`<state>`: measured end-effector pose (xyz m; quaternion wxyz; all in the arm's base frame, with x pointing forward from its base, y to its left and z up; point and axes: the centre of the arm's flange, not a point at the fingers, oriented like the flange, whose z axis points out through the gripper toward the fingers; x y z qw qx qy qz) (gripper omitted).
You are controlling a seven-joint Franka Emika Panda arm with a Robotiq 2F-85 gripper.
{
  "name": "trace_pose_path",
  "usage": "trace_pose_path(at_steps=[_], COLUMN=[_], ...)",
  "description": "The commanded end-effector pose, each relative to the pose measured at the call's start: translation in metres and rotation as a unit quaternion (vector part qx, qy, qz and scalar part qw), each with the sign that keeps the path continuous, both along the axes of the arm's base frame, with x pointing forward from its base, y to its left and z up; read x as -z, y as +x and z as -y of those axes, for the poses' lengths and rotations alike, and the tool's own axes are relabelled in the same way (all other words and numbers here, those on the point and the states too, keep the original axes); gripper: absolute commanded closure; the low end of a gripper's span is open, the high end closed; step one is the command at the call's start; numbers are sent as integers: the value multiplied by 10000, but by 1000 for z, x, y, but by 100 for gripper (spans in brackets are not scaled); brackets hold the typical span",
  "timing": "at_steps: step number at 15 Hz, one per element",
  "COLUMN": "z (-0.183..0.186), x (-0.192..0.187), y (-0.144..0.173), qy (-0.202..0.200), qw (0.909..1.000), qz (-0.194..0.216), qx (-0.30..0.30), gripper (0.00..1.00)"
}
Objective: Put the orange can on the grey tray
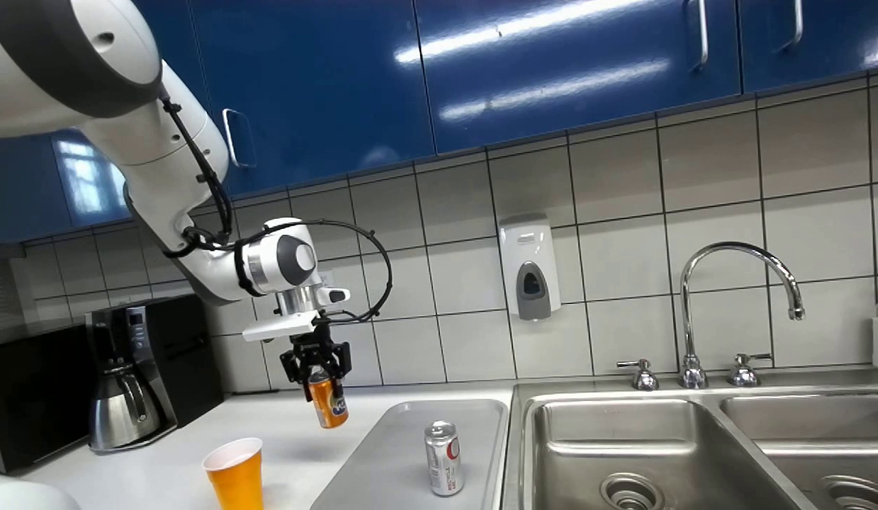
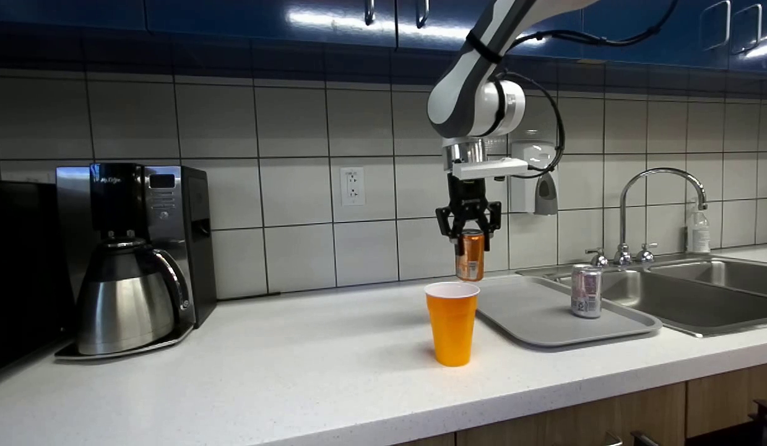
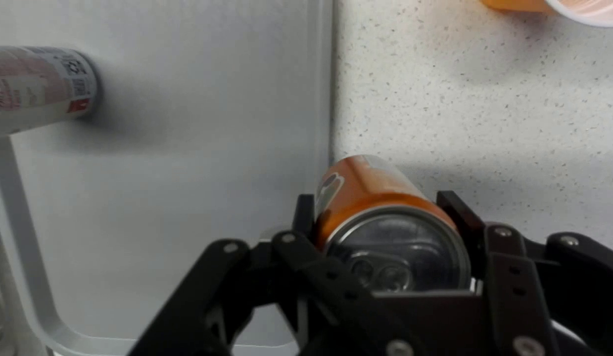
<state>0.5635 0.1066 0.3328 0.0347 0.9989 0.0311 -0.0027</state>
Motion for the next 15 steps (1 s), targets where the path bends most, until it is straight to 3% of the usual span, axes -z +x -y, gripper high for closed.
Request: trace_pose_path(at_steps=[1, 6, 15], z=[39, 65, 78], x=[-6, 19, 56], y=[-10, -2, -12], qy=[62, -34, -132], qw=[9988, 9949, 9885], qz=[-14, -253, -541], qx=[480, 977, 1404], gripper=[62, 62, 62])
